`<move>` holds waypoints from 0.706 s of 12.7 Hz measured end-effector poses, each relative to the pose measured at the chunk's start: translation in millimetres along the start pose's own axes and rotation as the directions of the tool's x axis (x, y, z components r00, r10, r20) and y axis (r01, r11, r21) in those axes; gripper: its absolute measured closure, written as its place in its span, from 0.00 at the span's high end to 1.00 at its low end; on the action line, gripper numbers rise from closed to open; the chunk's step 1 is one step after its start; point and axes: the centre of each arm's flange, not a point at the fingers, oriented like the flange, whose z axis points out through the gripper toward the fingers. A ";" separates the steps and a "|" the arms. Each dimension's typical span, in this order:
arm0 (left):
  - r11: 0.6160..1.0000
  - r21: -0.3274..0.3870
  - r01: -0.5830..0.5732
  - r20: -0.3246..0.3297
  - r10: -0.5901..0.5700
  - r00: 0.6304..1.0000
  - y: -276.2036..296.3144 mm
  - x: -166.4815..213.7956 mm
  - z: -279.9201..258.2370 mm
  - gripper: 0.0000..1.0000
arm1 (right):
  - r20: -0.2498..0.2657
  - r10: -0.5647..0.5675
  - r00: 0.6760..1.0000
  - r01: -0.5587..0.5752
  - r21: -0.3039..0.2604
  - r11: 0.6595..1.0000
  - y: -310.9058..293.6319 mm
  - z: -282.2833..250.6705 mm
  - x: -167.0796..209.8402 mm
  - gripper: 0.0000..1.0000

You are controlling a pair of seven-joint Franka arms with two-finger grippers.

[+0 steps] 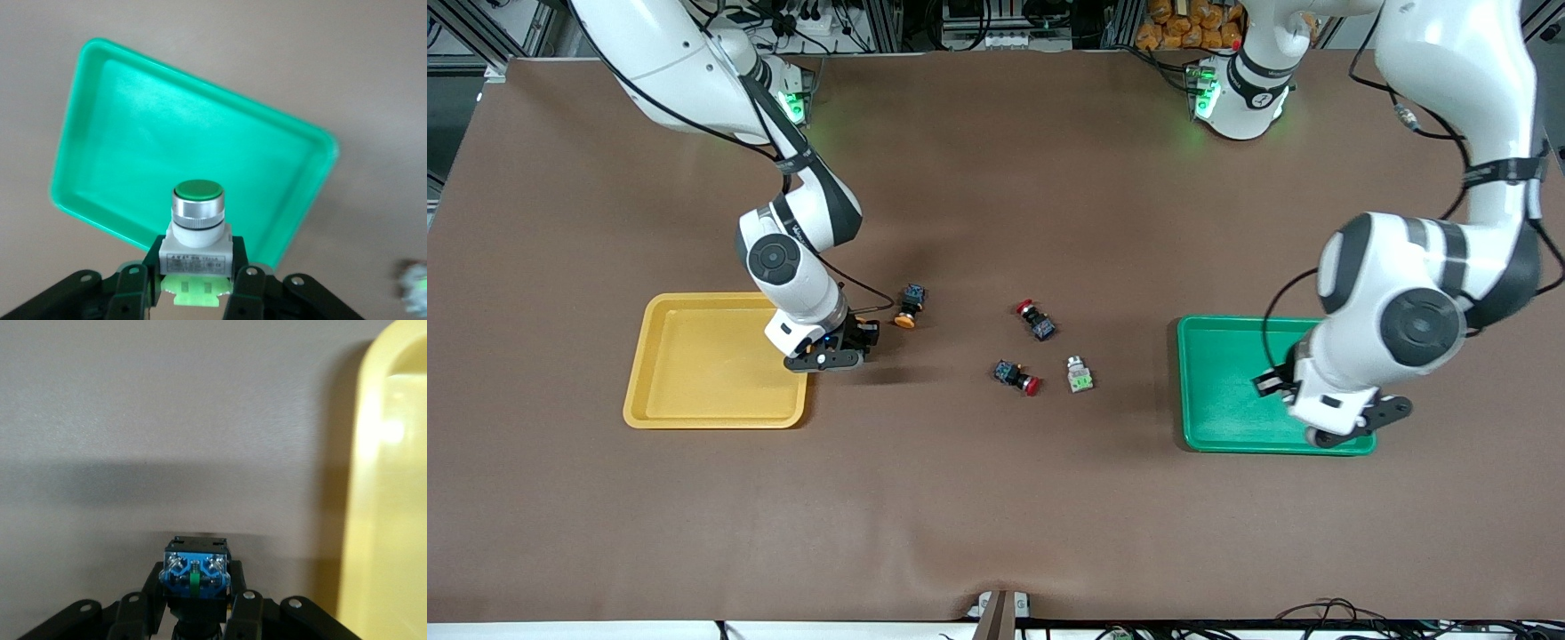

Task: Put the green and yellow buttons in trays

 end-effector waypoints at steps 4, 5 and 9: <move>0.994 0.090 -0.056 0.112 0.046 0.993 -62.4 33.6 77.5 0.41 | 0.002 0.001 1.000 -0.001 -0.023 1.000 16.9 -51.9 16.6 0.41; 0.991 0.117 -0.066 0.139 0.049 0.989 -66.8 37.5 101.7 0.41 | 0.006 -0.012 1.000 0.012 -0.026 1.000 29.6 -55.0 19.6 0.41; 0.974 0.185 -0.127 0.200 0.089 0.976 -54.7 37.7 166.4 0.46 | 0.031 -0.090 0.995 0.091 -0.037 0.995 119.9 -58.8 22.0 0.41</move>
